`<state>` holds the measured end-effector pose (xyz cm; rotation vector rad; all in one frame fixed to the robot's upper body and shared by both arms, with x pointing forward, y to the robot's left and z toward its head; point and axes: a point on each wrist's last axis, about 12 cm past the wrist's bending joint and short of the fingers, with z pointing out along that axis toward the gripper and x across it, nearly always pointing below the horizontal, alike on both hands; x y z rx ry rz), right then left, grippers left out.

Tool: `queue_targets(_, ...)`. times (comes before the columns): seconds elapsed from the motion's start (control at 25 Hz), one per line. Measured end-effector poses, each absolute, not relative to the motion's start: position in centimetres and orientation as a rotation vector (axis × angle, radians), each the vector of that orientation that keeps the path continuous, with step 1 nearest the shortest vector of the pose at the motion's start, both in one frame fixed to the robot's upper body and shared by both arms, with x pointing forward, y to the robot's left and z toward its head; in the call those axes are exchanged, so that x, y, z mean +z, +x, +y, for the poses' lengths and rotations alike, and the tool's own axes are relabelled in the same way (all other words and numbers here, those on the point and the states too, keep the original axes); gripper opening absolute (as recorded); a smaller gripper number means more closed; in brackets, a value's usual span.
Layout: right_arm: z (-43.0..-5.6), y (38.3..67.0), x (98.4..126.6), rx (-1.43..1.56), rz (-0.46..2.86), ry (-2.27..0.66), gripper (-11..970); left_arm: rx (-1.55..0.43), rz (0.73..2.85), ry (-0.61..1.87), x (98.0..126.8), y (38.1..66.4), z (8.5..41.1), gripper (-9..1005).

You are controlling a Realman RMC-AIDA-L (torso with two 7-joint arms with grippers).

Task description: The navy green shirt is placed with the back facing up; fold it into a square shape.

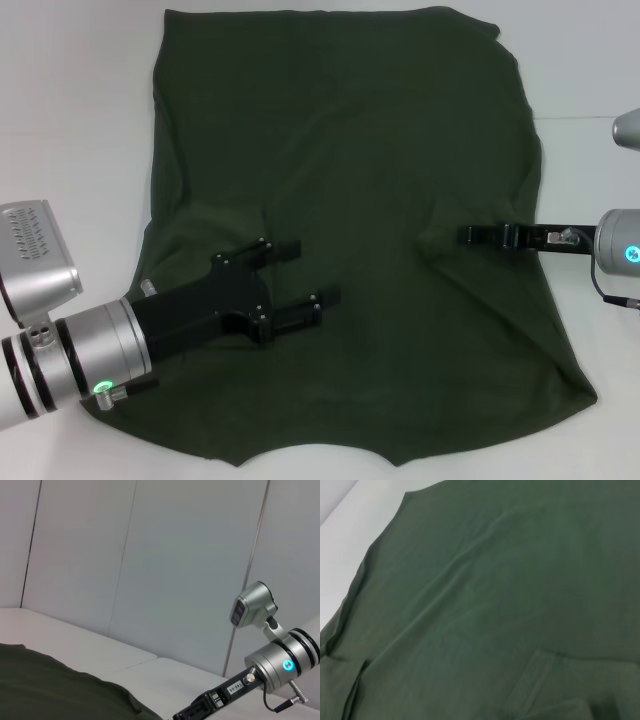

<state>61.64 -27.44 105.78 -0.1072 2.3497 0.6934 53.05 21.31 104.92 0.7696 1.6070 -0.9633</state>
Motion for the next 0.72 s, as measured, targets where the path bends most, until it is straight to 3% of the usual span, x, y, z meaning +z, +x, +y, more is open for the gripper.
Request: queue_targets(0.72,-26.0,60.7,106.2,0.830,2.355,-0.248,650,-0.952,1.603,0.746,105.0,53.3,21.5,823)
